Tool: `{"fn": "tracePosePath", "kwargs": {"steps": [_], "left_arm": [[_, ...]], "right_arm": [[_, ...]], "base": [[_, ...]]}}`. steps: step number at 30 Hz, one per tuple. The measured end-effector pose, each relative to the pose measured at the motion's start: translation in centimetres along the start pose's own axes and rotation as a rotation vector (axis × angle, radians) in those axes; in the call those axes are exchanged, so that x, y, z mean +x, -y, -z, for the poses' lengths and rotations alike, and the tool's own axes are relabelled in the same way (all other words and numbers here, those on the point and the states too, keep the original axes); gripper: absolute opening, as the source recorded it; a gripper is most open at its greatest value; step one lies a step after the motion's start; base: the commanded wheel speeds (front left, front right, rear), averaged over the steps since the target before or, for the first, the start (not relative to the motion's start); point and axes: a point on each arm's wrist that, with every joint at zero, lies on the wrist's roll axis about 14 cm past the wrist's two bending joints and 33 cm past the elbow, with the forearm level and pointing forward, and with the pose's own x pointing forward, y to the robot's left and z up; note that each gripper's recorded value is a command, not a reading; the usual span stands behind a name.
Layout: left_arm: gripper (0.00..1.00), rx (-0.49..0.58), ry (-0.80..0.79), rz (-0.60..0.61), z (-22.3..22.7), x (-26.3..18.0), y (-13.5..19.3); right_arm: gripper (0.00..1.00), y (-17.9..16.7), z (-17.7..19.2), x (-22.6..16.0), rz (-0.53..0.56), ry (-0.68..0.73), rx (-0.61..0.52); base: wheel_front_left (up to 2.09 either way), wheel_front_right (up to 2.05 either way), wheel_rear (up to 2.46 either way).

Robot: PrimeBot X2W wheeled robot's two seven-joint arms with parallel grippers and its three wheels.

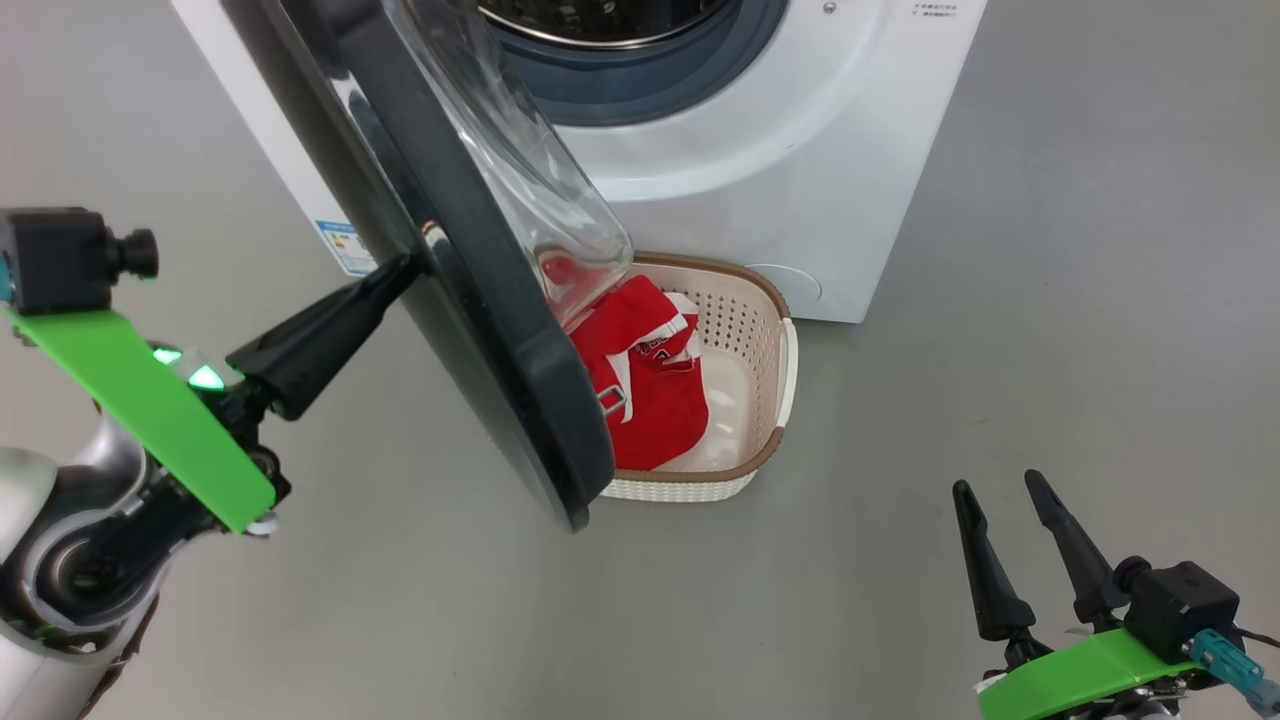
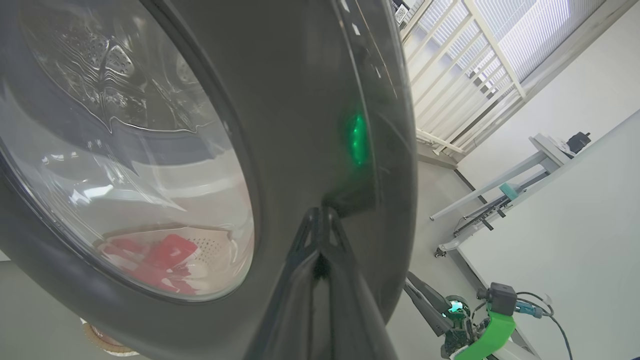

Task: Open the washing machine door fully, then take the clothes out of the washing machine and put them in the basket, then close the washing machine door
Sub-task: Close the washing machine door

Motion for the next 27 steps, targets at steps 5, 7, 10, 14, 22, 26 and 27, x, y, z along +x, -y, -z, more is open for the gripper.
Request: {"fn": "tracePosePath", "kwargs": {"steps": [5,7,10,14,22,26,27], "left_arm": [[0.00,0.003,0.032,-0.019,-0.4,-0.3,-0.5],[0.00,-0.001,0.057,-0.029,-0.7,-0.7,-0.7],[0.00,-0.007,0.090,-0.064,-0.9,-1.7,-1.5],[0.00,-0.034,0.127,-0.144,0.0,-3.9,-3.5],[0.16,-0.071,0.180,-0.311,2.7,-9.0,-7.0],[0.41,-0.098,0.203,-0.382,4.3,-11.4,-8.2],[0.44,-0.108,0.210,-0.399,4.7,-12.0,-8.5]], "right_arm": [[1.00,0.0,-0.3,0.1,0.001,0.011,0.000],[1.00,-0.2,-0.4,0.1,-0.004,0.014,0.000],[1.00,-0.6,-0.6,0.3,-0.017,0.017,0.000],[1.00,-1.5,-0.7,0.5,-0.044,0.021,-0.002],[1.00,-3.3,-1.0,0.2,-0.099,0.024,-0.015],[1.00,-3.9,-1.1,0.1,-0.121,0.024,-0.026],[1.00,-4.0,-1.0,0.0,-0.125,0.021,-0.027]], "base": [[0.00,0.00,0.00],[0.00,0.00,0.00],[0.00,0.00,0.00],[0.00,0.00,0.00],[0.00,0.00,0.00],[0.00,0.00,0.00],[0.00,0.00,0.00]]}}
